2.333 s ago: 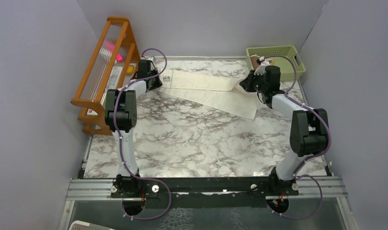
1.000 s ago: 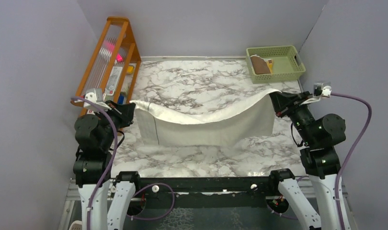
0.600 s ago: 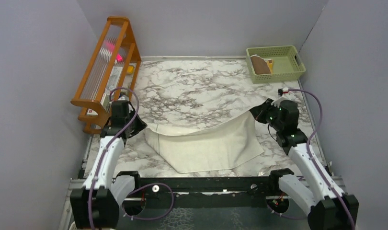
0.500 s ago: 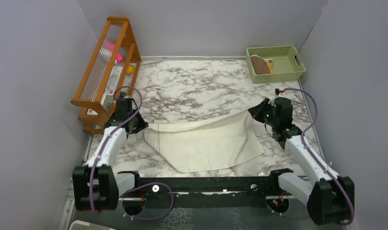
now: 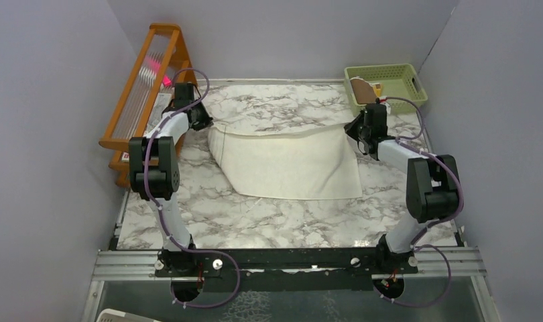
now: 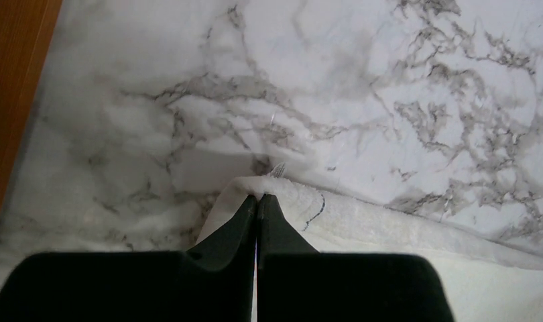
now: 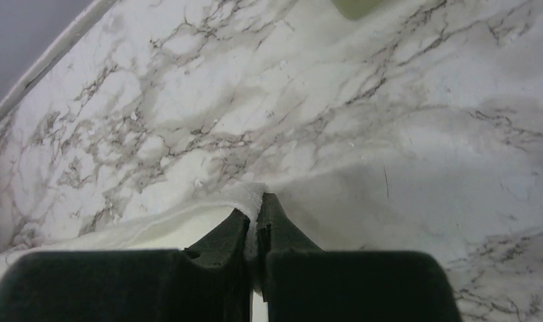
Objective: Roll the towels
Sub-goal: Flatten out the towel at the center of the board.
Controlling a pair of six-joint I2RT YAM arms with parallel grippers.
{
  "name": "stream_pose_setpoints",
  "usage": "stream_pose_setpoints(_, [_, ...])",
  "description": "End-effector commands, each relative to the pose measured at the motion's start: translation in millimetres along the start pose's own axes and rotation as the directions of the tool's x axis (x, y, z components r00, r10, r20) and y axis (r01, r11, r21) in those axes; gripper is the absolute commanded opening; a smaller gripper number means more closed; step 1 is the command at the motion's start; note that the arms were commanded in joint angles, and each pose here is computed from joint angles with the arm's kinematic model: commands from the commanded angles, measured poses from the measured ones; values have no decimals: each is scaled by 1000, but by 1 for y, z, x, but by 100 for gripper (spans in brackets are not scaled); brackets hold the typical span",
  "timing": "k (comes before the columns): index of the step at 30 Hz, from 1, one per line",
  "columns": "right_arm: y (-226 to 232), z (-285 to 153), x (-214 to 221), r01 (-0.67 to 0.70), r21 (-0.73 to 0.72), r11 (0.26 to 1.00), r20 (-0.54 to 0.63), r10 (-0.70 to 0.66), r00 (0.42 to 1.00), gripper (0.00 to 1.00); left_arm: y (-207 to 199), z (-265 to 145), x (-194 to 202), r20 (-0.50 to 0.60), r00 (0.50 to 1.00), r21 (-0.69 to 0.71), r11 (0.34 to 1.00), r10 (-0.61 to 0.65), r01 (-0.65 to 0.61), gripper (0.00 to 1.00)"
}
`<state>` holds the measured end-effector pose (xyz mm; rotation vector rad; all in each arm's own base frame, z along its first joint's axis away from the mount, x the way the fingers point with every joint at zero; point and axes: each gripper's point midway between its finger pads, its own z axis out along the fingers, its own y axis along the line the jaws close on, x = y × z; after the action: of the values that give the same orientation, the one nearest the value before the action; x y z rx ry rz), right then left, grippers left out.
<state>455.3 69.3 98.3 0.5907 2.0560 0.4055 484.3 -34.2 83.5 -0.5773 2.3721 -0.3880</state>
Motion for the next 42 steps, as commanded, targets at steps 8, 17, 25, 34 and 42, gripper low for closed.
stream_pose_setpoints(8, [84,-67,-146,186,-161,969,417,-103,903,1,-89,-99,-118,302,952,251,959,51,-131,0])
stream_pose_setpoints(17, [117,-181,-161,238,-320,917,479,-60,876,1,-93,-250,-102,511,858,263,941,51,-213,0])
stream_pose_setpoints(25, [105,-267,-142,262,-369,892,526,-31,850,1,-64,-343,-51,608,794,248,956,-30,-155,0])
stream_pose_setpoints(34, [100,-261,-100,252,-434,865,421,-53,906,1,-34,-302,-11,494,869,183,977,5,-110,0])
stream_pose_setpoints(42, [40,-136,-33,123,-258,958,202,-71,977,1,10,-129,25,261,964,106,994,-55,28,0])
